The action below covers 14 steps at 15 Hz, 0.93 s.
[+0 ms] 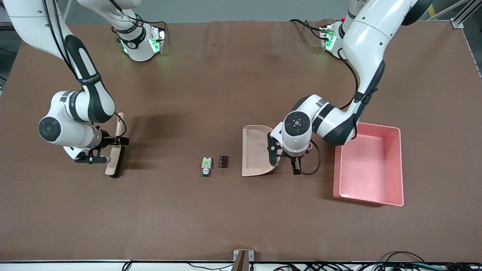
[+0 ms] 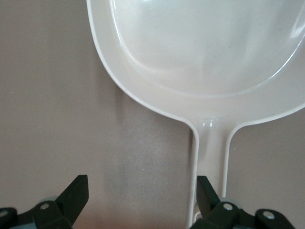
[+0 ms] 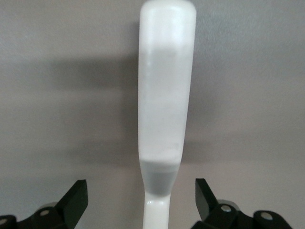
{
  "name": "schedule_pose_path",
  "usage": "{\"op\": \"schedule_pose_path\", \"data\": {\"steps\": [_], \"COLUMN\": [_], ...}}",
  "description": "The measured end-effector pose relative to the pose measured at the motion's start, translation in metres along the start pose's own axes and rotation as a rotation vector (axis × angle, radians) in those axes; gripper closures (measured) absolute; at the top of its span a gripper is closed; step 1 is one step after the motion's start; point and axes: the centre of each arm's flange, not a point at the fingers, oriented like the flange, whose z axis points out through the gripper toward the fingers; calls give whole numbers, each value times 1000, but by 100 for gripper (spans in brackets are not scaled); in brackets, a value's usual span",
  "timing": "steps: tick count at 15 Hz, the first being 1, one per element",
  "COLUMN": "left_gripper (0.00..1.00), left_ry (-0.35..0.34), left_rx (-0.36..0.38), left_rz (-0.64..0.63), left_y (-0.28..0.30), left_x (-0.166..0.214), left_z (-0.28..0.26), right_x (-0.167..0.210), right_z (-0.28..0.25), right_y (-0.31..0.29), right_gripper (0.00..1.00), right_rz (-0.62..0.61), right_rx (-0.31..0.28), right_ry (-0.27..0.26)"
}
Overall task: Clean e-waste and dump in bin
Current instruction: 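Grasp the dustpan handle with the left gripper while the right gripper grasps the brush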
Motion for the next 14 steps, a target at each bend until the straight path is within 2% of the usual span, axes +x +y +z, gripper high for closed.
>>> {"op": "schedule_pose_path", "data": {"steps": [4,5,6,8,9,11,12,14], "left_gripper": [0,0,0,0,0,0,0,0], "left_ry": [-3,-5,-7,-15,-20,-27,-29,-29], "left_rx": [-5,-9,-14,-26,-30,-30,-29,-29], "left_rz": [-20,-24,-28,-36,-39,-34,-33,-33], "left_y": [16,21,26,34,36,37,37,37], "left_x": [22,28,34,41,41,41,41,40], "left_z": [3,6,10,18,22,25,25,25], "right_x": [1,2,2,2,2,2,3,3], "right_z": [5,7,8,10,10,11,11,12], "right_y": [3,4,4,4,4,5,7,10], "right_gripper": [5,11,11,20,20,32,32,43], "right_rz": [5,6,6,6,6,8,10,14], "right_rx": [-1,-1,-1,-2,-2,-2,-2,-2], "right_ry": [8,8,7,5,5,5,8,12]}}
